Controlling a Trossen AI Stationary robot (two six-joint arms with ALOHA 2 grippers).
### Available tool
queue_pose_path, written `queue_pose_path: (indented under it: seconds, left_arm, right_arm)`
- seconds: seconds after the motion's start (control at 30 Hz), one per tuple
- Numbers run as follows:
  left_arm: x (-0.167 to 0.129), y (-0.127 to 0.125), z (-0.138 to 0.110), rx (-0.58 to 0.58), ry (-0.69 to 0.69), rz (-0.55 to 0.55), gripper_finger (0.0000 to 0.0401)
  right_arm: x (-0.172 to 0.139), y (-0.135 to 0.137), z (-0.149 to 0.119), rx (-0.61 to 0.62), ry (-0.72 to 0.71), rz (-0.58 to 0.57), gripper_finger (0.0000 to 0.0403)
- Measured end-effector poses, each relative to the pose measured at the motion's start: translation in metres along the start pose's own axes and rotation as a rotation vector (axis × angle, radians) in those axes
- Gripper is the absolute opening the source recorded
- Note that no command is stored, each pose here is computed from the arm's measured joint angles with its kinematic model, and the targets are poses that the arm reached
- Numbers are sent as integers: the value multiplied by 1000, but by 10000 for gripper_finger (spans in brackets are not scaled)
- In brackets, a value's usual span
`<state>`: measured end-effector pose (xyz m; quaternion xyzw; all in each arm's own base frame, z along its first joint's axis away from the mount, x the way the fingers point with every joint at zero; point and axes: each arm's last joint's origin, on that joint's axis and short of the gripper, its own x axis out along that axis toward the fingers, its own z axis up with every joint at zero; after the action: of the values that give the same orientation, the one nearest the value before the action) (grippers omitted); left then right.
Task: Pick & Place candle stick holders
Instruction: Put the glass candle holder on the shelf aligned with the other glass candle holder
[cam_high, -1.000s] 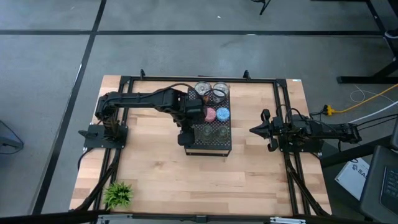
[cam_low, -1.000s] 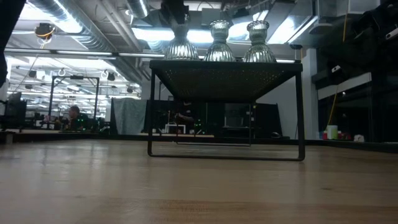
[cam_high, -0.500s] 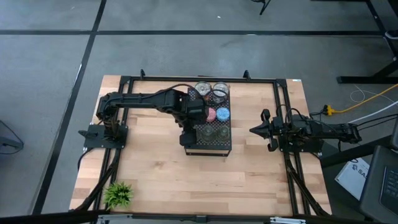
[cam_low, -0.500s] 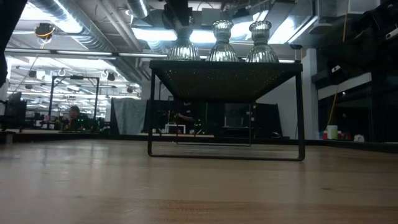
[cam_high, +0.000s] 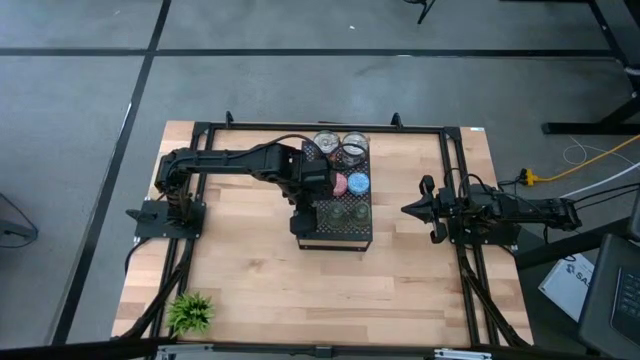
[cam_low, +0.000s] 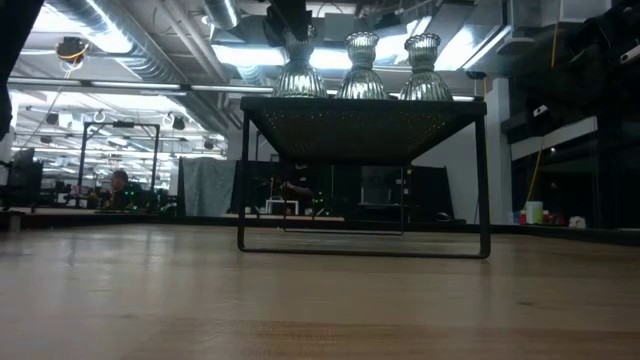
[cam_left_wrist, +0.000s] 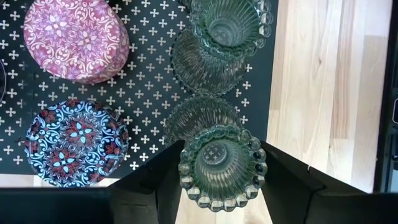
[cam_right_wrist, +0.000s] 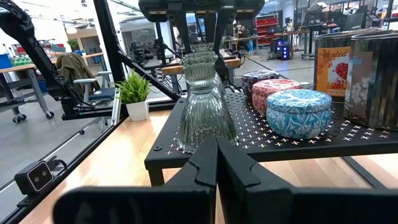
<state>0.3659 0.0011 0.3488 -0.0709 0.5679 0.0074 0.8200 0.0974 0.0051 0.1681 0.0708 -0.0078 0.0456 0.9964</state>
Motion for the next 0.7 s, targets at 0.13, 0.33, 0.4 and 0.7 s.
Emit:
queue_pose_path:
  seconds: [0.13,0.33,0.4,0.7]
  left_arm:
    - [0,0,0,0,1,0,180]
    - [0,0,-1,0,10,-1,176]
    - [0,0,-1,0,10,-2,177]
    - [1,0,-1,-1,23,-10,178]
  right_arm:
    - [0,0,0,0,0,0,5]
    - [0,0,0,0,0,0,5]
    - [0,0,0,0,0,0,5]
    - [0,0,0,0,0,0,5]
